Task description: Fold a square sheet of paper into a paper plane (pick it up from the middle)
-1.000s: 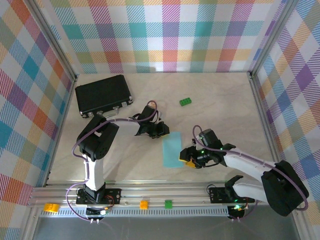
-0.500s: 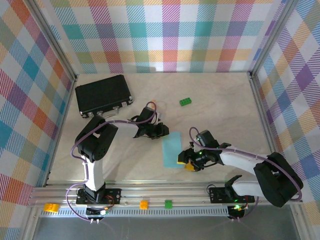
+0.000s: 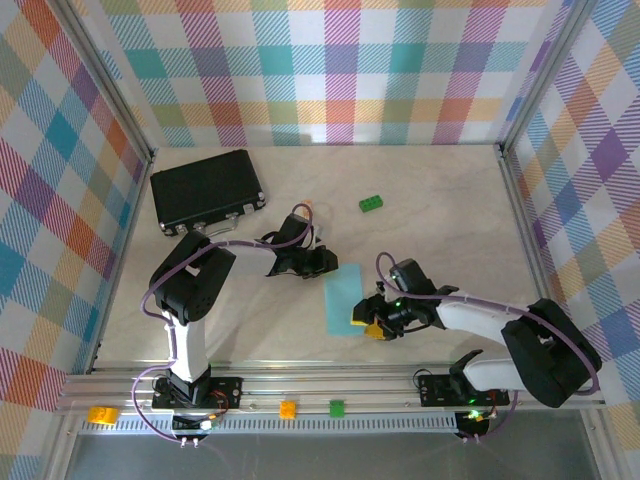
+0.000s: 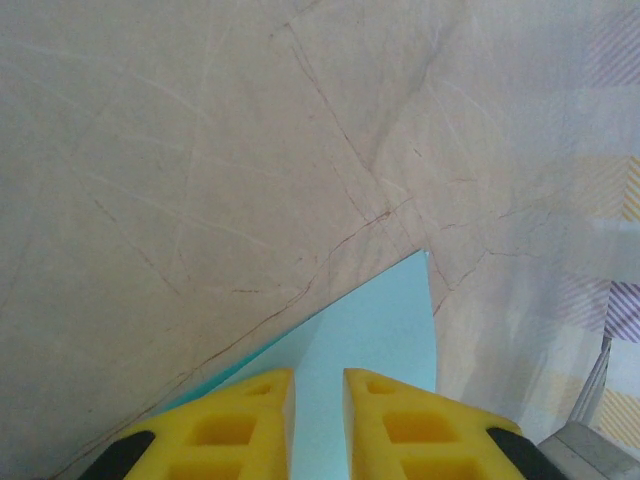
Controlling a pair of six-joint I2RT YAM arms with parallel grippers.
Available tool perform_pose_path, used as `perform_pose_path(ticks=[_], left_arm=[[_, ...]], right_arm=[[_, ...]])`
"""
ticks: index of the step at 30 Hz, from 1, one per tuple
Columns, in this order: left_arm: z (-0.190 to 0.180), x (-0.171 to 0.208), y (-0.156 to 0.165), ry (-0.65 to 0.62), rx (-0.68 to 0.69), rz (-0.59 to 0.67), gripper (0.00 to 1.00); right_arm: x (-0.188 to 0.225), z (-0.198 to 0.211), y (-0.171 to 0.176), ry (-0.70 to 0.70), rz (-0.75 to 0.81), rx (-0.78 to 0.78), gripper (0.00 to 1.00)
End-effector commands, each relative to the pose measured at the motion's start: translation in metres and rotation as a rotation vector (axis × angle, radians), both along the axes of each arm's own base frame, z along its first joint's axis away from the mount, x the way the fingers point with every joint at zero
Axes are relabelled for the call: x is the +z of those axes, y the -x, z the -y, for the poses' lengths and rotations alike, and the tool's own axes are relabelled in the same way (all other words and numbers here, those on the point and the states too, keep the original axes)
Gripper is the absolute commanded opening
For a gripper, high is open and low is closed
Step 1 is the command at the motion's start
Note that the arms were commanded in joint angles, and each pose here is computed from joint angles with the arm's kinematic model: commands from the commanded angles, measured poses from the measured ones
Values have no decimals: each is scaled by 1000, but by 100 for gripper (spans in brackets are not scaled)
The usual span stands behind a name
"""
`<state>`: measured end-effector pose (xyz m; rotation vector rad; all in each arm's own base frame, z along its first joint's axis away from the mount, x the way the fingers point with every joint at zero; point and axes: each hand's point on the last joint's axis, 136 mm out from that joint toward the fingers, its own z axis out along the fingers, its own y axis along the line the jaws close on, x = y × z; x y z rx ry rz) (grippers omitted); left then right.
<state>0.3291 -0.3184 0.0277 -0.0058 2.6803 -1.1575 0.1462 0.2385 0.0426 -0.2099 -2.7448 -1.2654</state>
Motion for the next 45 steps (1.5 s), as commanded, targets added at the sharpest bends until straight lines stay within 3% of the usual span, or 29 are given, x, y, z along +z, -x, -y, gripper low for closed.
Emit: perform_pose_path(ticks=[1, 9, 26, 38, 45], left_arm=[[-15, -18, 15, -58, -3, -71, 21], [-14, -16, 15, -50, -1, -69, 21], [-13, -20, 17, -47, -6, -83, 21], [-14, -19, 18, -39, -4, -83, 21], [-13, -20, 18, -33, -1, -88, 21]], right_arm=[[20, -11, -13, -55, 70, -9, 57], [3, 4, -1, 54, -3, -2, 58], [-17, 9, 10, 99, -91, -12, 57], [0, 2, 1, 52, -11, -14, 58], [-11, 9, 16, 88, -86, -11, 57]])
